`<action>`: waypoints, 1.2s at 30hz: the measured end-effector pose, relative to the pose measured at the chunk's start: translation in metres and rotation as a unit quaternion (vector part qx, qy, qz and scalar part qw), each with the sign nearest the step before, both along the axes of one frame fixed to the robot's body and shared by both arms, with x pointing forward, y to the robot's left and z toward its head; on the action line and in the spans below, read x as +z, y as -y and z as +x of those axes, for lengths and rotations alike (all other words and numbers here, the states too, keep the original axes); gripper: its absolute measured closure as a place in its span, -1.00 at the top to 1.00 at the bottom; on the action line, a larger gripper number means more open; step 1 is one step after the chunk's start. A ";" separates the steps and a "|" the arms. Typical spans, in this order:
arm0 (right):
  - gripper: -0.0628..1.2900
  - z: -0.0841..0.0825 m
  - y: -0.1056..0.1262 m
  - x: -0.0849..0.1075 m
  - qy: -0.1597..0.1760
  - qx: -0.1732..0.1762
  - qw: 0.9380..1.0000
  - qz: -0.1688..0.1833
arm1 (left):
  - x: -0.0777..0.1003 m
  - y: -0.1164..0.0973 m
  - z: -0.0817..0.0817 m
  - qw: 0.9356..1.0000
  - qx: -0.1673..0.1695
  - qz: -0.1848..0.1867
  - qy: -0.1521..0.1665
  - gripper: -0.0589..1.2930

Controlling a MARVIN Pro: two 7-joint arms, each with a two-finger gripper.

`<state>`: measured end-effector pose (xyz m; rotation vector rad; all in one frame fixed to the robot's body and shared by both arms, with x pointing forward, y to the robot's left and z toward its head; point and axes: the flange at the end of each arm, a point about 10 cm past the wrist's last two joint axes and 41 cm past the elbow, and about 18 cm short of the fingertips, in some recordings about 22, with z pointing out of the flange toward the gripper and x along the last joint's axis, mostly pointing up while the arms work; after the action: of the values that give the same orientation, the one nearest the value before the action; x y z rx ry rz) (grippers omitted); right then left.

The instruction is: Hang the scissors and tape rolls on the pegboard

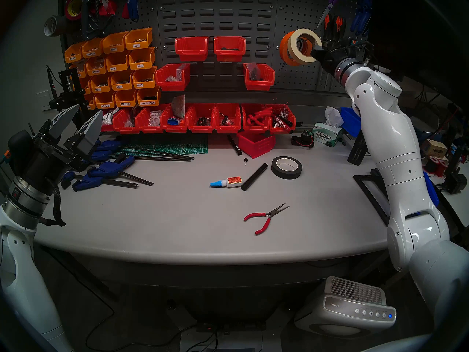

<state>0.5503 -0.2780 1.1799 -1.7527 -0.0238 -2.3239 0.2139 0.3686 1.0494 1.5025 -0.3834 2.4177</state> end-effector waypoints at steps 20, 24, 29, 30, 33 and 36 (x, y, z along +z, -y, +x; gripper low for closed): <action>-0.94 0.013 -0.003 0.003 -0.006 -0.022 1.000 -0.006 | 0.000 0.000 0.000 1.000 0.000 0.000 0.000 0.91; -0.94 0.017 -0.004 0.003 -0.009 -0.030 0.999 -0.010 | 0.000 0.000 0.000 1.000 0.000 0.000 0.000 0.91; -0.94 0.024 -0.006 0.003 -0.015 -0.034 0.999 -0.016 | 0.000 0.000 0.000 1.000 0.000 0.000 0.000 0.91; -0.94 0.025 -0.007 0.002 -0.016 -0.034 0.999 -0.017 | 0.000 0.000 0.000 1.000 0.000 0.000 0.000 0.91; -0.94 0.028 -0.008 0.001 -0.020 -0.035 0.999 -0.020 | 0.000 0.000 0.000 1.000 0.000 0.000 0.000 0.91; -0.94 0.033 -0.012 0.000 -0.024 -0.034 0.999 -0.024 | 0.000 0.000 0.000 1.000 0.000 0.000 0.000 0.91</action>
<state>0.5836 -0.2664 1.1794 -1.8600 -0.0125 -2.3468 0.2139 0.3686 1.0494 1.5025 -0.3834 2.4178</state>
